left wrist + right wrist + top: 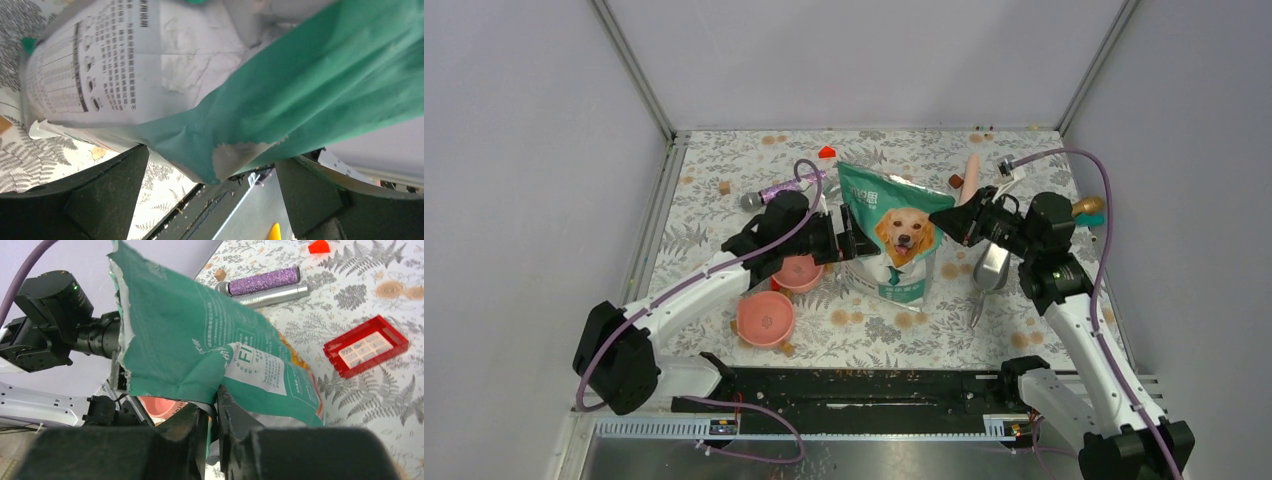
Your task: Serve the pet food
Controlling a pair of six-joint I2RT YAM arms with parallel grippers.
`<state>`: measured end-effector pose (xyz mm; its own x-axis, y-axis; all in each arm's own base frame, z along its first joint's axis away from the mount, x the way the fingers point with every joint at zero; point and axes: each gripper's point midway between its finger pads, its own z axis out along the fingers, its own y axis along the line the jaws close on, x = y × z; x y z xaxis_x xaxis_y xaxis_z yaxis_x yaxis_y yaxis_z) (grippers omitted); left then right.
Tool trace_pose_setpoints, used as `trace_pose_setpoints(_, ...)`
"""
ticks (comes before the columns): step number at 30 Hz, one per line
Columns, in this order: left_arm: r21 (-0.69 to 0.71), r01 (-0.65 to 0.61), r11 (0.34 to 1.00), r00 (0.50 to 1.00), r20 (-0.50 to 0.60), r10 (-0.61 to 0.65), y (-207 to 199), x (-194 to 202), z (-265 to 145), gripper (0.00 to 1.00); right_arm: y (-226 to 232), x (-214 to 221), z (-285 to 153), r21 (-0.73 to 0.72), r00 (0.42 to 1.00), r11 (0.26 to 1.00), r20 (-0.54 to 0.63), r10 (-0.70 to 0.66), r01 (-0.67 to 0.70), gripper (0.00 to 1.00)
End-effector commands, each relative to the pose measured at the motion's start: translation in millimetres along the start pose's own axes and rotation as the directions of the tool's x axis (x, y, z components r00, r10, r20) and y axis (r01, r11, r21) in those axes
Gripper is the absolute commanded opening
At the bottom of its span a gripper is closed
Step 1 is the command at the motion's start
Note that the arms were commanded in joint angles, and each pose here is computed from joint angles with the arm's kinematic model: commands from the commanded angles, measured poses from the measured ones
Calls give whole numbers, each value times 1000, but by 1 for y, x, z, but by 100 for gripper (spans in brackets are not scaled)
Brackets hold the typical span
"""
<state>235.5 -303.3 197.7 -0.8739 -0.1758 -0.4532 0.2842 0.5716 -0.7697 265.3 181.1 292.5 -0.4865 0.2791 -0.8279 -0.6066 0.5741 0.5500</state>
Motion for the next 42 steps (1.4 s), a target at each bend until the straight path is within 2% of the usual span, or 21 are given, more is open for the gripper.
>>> trace_pose_setpoints(1, 37, -45, 998, 989, 140, 40, -30, -51, 13, 98, 27, 3, -13, 13, 995, 995, 27, 95, -95, 4)
trace_pose_setpoints(2, 23, -44, 999, 989, 142, 41, -30, -56, 17, 98, 29, 5, -15, 30, 992, 992, 33, 125, -126, 0)
trace_pose_setpoints(7, 8, -39, 999, 988, 148, 37, -40, -80, 34, 98, 43, 10, -16, 83, 952, 950, 77, 296, -302, 0)
trace_pose_setpoints(10, 9, -62, 998, 990, 130, 61, -43, -85, 42, 97, 45, 13, -11, 132, 909, 900, 120, 400, -414, 0)
trace_pose_setpoints(13, 12, -60, 998, 990, 132, 57, -42, -87, 46, 97, 57, 8, -6, 130, 877, 873, 181, 445, -470, 0)
trace_pose_setpoints(14, 15, -59, 998, 990, 133, 56, -43, -88, 47, 97, 61, 6, -5, 128, 868, 865, 196, 457, -484, 0)
trace_pose_setpoints(16, 20, -59, 998, 991, 126, 56, -43, -86, 47, 97, 68, 2, -1, 128, 864, 865, 228, 450, -484, 7)
trace_pose_setpoints(21, 40, -65, 997, 992, 112, 60, -44, -79, 42, 97, 87, -1, 12, 118, 891, 896, 218, 398, -429, 8)
trace_pose_setpoints(23, 46, -73, 996, 993, 99, 68, -43, -72, 39, 98, 78, 3, 10, 175, 909, 900, 206, 362, -399, 16)
trace_pose_setpoints(25, 52, -82, 995, 993, 90, 77, -41, -66, 35, 97, 73, 4, 2, 215, 931, 912, 196, 308, -348, 27)
trace_pose_setpoints(27, 54, -87, 995, 993, 85, 82, -38, -60, 31, 97, 65, 4, -10, 271, 954, 921, 184, 236, -280, 46)
trace_pose_setpoints(29, 55, -91, 994, 993, 80, 86, -35, -56, 29, 97, 51, 3, -25, 365, 977, 912, 161, 137, -188, 71)
trace_pose_setpoints(32, 54, -84, 995, 994, 68, 80, -33, -52, 31, 97, 37, -6, -45, 493, 997, 869, 79, 14, -52, 97)
trace_pose_setpoints(38, 65, -75, 995, 997, 28, 73, -32, -45, 34, 97, 42, -35, -46, 555, 986, 815, -84, -146, 168, 99)
trace_pose_setpoints(42, 61, -80, 995, 996, 36, 78, -33, -46, 31, 98, 40, -67, -36, 593, 973, 771, -129, -194, 232, 100)
